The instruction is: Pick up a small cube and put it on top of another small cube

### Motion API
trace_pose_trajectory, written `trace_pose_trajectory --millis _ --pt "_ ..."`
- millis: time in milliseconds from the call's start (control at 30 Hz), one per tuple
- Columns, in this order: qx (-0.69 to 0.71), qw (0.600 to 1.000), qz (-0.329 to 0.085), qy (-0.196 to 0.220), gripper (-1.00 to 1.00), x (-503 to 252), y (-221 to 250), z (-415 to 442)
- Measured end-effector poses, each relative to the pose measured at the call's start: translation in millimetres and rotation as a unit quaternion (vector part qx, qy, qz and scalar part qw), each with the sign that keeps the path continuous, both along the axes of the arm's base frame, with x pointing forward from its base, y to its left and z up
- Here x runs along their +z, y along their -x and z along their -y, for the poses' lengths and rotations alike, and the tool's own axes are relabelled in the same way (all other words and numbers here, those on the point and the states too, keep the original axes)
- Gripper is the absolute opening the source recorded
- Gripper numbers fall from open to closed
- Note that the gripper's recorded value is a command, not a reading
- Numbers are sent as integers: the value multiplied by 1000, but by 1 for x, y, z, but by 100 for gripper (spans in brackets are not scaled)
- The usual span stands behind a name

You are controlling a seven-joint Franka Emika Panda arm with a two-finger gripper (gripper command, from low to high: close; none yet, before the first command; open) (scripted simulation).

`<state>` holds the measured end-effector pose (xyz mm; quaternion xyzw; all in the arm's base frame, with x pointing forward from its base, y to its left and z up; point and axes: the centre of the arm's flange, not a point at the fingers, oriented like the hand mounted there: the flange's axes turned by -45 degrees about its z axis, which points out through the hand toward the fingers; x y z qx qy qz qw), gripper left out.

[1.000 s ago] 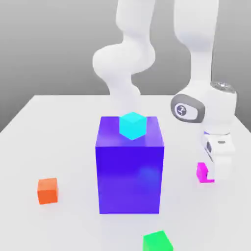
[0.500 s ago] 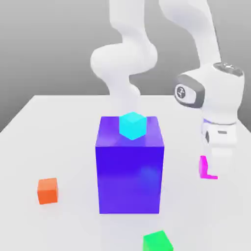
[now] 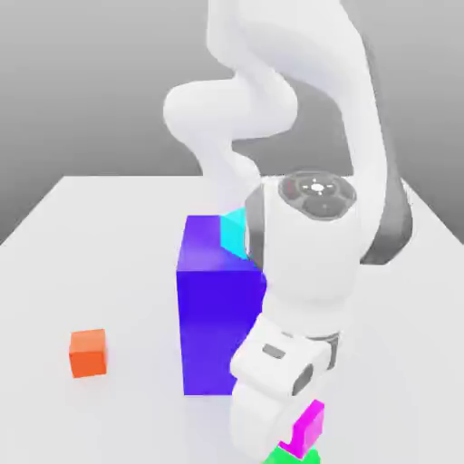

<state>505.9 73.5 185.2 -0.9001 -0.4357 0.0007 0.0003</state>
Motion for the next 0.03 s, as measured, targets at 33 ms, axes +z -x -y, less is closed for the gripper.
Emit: trace_pose_trajectory --millis 33 --pt "0 1000 0 0 100 0 0 0"
